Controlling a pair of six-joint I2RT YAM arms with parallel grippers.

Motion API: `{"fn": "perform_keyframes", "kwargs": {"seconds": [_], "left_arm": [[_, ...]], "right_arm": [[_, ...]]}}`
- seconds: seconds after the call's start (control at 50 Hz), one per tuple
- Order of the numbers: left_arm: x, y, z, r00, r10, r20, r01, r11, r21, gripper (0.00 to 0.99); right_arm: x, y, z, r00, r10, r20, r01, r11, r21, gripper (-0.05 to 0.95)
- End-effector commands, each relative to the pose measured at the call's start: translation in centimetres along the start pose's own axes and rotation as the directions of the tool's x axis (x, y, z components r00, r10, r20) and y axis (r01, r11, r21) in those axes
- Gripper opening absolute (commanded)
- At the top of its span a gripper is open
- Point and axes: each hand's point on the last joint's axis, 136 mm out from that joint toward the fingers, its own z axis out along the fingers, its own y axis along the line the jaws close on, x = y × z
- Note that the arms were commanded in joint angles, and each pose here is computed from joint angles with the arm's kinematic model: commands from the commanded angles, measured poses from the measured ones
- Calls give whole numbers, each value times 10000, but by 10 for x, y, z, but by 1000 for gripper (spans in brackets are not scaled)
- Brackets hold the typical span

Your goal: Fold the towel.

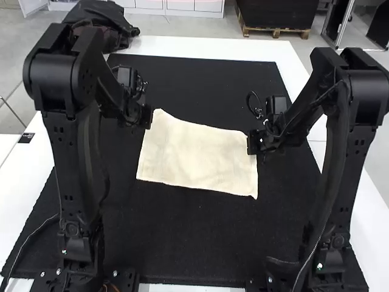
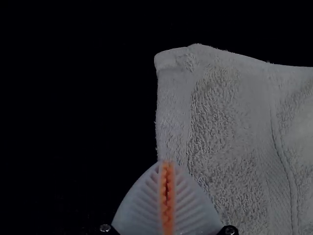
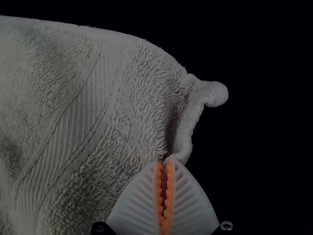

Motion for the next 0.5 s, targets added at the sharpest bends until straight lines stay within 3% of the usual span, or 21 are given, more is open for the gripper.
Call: {"fn": "perform_keyframes", "kwargs": {"seconds": [0.0,0.16,0.48], "left_arm": [[-8,3,-9,9999,18,149,-18,10000,13,26],[-8,-1,-18,10000,15,63,-16,9998,179,26],[-4,13,-40,9999,103,99,-102,9999,-117,26]], "right_arm": [[-17,11,-14,9988,123,479,-104,9992,-395,-21],[-26,12,-29,9965,93,828,-63,9993,-366,-21],[-26,6,-54,9932,289,1124,-252,9991,-341,-21]]}}
